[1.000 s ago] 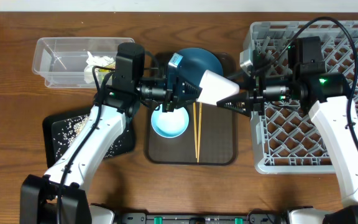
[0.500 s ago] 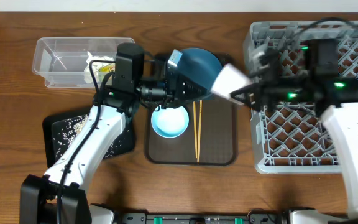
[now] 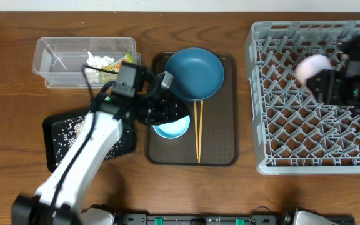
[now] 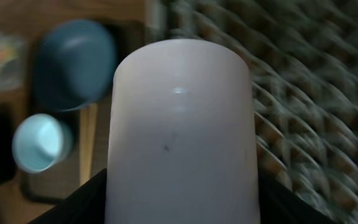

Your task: Sort waste into correct bins and load items into the dishwasher rack

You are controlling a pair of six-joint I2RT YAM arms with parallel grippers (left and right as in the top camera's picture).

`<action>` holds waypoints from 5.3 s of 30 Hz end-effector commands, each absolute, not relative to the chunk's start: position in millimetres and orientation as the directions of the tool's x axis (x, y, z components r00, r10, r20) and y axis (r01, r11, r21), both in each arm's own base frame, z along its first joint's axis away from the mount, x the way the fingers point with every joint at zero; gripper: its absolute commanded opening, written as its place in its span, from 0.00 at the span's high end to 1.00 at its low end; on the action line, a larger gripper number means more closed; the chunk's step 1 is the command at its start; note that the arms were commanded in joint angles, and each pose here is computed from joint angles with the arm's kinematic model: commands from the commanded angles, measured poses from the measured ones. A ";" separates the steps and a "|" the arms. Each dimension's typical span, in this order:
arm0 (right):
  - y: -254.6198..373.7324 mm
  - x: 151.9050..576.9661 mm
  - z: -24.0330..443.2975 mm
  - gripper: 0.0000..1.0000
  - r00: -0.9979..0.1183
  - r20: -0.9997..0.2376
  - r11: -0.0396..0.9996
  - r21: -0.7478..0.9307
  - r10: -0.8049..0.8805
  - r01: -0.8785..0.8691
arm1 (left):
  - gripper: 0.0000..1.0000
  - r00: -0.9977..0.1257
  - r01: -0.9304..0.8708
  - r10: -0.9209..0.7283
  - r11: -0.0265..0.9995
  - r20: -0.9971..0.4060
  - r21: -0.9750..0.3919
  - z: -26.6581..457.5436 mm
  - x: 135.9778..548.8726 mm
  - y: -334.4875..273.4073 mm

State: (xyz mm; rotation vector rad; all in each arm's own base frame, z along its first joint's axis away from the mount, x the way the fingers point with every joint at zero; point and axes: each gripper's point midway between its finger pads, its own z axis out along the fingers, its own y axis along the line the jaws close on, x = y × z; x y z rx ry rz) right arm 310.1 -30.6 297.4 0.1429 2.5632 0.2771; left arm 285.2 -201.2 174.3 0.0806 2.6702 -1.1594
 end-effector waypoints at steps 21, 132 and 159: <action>-187.1 297.8 173.3 0.77 -0.827 0.034 0.828 -0.020 0.561 0.561 | 0.63 -0.831 0.232 -0.076 0.854 -0.552 -0.467 228.4 281.5 -147.3; 176.0 449.6 19.0 0.77 -0.969 -0.158 0.981 0.058 0.191 0.184 | 0.23 -0.930 0.030 -0.056 0.973 -0.363 -0.229 169.3 258.0 -97.3; 14.6 529.4 312.1 0.99 -0.644 -0.763 0.965 -0.213 -0.066 0.153 | 0.22 -0.931 0.032 -0.056 0.972 -0.362 -0.232 169.4 257.7 -98.0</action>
